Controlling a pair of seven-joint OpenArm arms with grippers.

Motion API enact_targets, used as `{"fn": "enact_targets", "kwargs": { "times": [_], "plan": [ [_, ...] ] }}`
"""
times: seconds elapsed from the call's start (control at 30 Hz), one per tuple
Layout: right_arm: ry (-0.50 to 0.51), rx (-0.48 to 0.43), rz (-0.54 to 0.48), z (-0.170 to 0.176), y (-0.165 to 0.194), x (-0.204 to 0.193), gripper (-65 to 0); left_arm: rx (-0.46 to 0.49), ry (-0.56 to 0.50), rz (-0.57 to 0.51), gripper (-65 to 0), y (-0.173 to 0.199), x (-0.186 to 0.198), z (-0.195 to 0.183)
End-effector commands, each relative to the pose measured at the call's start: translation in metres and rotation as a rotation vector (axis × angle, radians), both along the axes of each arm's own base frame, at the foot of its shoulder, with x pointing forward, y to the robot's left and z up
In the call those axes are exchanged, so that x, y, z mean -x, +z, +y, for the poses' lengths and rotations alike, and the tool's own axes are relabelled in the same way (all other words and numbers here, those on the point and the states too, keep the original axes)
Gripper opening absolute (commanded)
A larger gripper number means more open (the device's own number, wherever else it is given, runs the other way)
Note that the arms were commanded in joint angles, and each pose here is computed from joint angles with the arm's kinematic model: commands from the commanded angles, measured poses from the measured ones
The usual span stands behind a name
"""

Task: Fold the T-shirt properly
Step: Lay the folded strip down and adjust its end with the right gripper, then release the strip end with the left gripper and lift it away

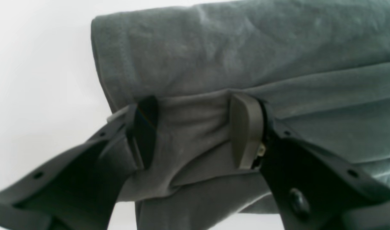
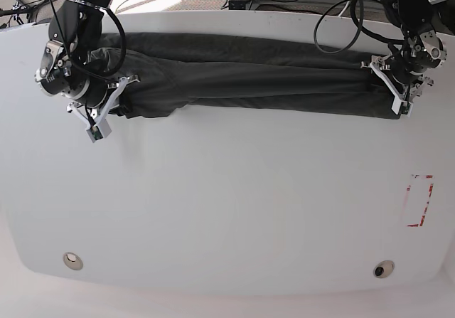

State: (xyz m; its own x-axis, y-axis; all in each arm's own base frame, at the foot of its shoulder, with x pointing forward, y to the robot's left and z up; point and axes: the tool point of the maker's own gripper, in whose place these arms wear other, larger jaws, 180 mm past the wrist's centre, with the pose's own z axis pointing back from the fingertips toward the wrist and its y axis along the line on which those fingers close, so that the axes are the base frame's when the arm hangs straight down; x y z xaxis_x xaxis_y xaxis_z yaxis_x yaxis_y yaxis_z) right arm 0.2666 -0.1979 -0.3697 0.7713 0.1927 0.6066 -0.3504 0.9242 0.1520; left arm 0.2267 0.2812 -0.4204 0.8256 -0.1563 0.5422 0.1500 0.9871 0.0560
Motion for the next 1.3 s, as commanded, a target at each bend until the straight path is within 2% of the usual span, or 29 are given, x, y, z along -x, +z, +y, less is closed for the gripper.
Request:
{"fn": "enact_targets", "kwargs": {
  "times": [0.0, 0.27, 0.4, 0.57, 0.6, 0.7, 0.8, 0.9, 1.0, 1.1, 1.2, 1.27],
  "plan": [
    [-0.007, 0.054, -0.063, -0.011, 0.024, 0.003, -65.0, -0.045, -0.001, 0.077, -31.2, -0.008, 0.013, 0.008],
    [-0.006, 0.109, -0.006, -0.018, 0.019, 0.038, -65.0, -0.047, -0.002, 0.085, -31.2, -0.009, 0.017, 0.008],
    [0.01, 0.032, 0.021, -0.006, 0.013, 0.056, -65.0, -0.049, -0.018, 0.092, -31.2, -0.01, 0.017, 0.006],
    [-0.035, 0.022, 0.026, -0.014, 0.011, 0.062, -62.6, -0.056, -0.02, 0.092, -31.2, -0.009, 0.017, 0.009],
    [-0.061, 0.034, 0.021, -0.023, 0.013, 0.062, -59.3, -0.058, -0.02, 0.092, -31.2, -0.009, 0.017, 0.009],
    [-0.139, 0.094, 0.01, -0.049, 0.015, 0.063, -43.8, -0.058, -0.02, 0.091, -31.2, -0.009, 0.016, 0.009],
    [-0.208, 0.149, -0.011, -0.073, 0.021, 0.064, -23.1, -0.058, -0.02, 0.088, -31.2, -0.008, 0.015, 0.009],
    [-0.225, 0.144, -0.025, -0.077, 0.025, 0.064, -16.8, -0.058, -0.022, 0.087, -31.2, -0.008, 0.014, 0.009],
    [-0.194, 0.085, -0.043, -0.062, 0.029, 0.066, -17.0, -0.061, -0.023, 0.082, -31.2, -0.006, 0.013, 0.009],
    [-0.145, -0.037, -0.055, -0.037, 0.03, 0.072, -17.0, -0.06, -0.022, 0.081, -31.2, -0.006, 0.013, 0.009],
    [-0.062, -0.212, -0.072, 0.005, 0.036, 0.075, -17.1, -0.062, -0.023, 0.075, -31.2, -0.004, 0.011, 0.009],
    [-0.033, -0.256, -0.069, 0.018, 0.037, 0.076, -19.3, -0.062, -0.023, 0.075, -31.2, -0.004, 0.011, 0.009]
  ]
}}
